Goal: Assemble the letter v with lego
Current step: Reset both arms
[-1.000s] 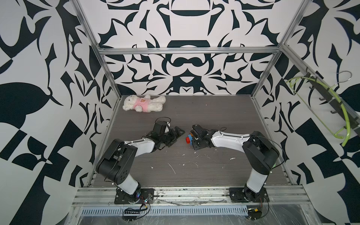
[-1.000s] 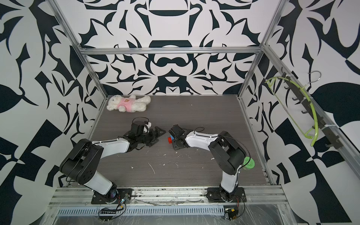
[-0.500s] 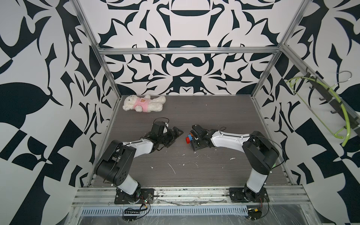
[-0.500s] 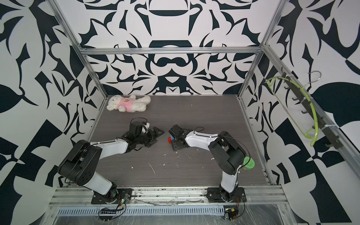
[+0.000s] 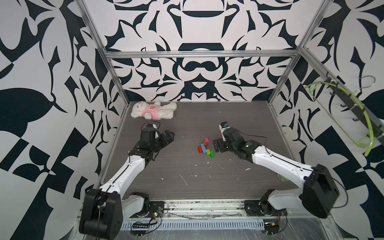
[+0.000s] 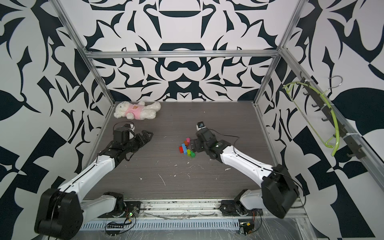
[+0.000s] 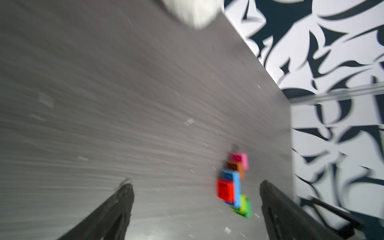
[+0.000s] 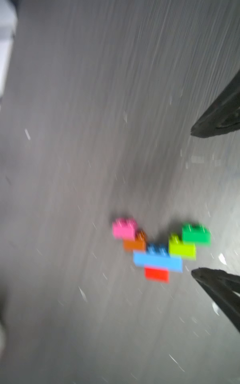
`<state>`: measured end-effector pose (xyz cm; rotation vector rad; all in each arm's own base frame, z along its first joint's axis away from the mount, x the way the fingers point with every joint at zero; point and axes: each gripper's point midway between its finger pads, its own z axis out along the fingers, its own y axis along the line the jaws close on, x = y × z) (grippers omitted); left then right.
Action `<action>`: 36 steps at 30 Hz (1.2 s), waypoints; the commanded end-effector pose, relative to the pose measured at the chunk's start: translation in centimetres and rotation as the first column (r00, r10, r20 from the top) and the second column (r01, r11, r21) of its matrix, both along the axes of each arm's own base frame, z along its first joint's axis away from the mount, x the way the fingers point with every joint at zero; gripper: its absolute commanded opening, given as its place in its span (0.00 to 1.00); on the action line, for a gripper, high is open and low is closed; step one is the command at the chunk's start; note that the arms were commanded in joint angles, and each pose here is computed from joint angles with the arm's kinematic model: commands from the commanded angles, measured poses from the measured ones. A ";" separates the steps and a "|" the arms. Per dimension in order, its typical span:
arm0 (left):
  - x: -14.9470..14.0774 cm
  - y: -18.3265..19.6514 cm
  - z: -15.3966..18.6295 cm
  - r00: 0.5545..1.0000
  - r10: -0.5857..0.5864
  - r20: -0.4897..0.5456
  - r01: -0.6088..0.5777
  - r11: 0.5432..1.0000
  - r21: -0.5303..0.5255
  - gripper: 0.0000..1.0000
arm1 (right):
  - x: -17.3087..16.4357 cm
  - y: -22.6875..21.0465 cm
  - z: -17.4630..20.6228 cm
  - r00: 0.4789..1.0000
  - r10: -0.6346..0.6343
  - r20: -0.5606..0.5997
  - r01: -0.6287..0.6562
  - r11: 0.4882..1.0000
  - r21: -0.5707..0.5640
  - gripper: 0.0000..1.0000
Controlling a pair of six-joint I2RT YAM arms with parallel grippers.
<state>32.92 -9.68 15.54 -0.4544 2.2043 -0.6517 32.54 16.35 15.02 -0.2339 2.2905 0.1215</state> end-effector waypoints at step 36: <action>6.3 7.5 -6.6 0.918 -0.216 0.333 0.030 0.875 0.484 0.99 | 6.1 -17.3 -6.8 0.873 -0.329 0.358 0.342 0.939 0.031 1.00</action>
